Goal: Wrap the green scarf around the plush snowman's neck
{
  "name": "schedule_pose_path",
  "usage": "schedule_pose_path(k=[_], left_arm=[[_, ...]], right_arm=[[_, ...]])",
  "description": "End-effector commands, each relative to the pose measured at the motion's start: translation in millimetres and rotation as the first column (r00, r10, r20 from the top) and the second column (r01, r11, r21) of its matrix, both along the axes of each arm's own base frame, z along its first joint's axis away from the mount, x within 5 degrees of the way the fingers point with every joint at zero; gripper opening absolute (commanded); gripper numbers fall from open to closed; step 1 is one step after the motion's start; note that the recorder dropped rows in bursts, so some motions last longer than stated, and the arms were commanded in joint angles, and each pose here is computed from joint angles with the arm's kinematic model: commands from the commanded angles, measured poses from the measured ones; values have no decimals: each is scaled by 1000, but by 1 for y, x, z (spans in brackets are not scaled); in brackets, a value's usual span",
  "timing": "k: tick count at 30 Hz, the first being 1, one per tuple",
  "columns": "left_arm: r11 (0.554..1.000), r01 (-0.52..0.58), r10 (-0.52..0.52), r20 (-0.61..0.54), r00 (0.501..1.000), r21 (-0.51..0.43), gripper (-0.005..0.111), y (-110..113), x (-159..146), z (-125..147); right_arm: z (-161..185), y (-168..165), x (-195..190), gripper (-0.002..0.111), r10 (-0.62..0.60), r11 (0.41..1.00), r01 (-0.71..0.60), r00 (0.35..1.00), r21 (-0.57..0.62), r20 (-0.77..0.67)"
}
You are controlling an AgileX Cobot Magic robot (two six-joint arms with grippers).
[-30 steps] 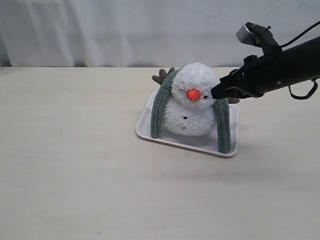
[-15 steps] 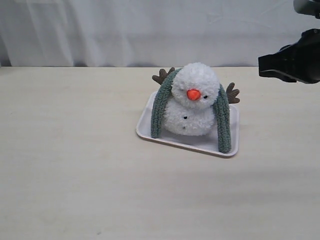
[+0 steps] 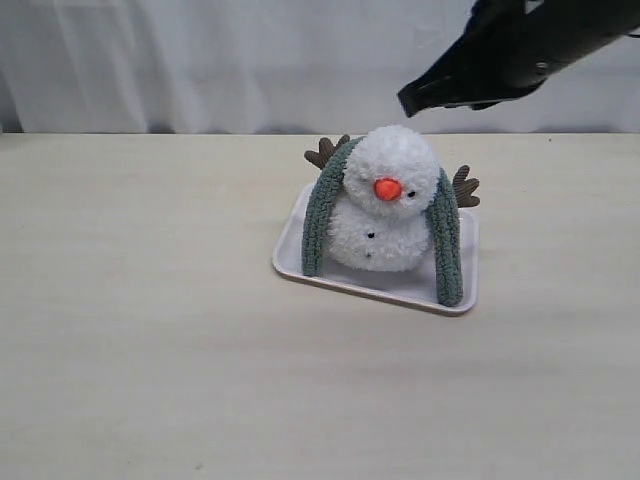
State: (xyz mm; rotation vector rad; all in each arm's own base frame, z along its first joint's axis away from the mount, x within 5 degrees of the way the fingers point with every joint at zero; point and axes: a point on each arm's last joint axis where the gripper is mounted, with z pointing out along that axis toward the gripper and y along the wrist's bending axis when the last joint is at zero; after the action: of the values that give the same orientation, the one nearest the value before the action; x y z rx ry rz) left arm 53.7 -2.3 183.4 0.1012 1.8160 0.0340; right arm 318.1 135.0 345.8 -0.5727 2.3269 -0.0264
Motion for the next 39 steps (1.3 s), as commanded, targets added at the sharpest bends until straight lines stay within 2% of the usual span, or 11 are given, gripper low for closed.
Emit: schedule_pose_path(k=[1,6,18,27,32,39], left_arm=[[1000,3,-3,13,1000,-1,0,0,0,1],[1000,3,-3,13,1000,-1,0,0,0,1],[1000,6,-6,13,1000,-1,0,0,0,1],[1000,6,-6,13,1000,-1,0,0,0,1],[1000,6,-6,13,1000,-1,0,0,0,1],[1000,6,-6,13,1000,-1,0,0,0,1]], right_arm=[[-3,20,23,4,-54,998,55,997,30,-54],[-8,41,45,4,-40,994,50,994,95,-102],[-58,88,74,4,-42,998,35,987,-43,-158],[-95,96,86,4,-56,994,36,977,-98,-205],[-95,98,89,4,-38,996,24,985,-84,-168],[-82,104,98,4,9,1000,-9,999,-1,-31]])
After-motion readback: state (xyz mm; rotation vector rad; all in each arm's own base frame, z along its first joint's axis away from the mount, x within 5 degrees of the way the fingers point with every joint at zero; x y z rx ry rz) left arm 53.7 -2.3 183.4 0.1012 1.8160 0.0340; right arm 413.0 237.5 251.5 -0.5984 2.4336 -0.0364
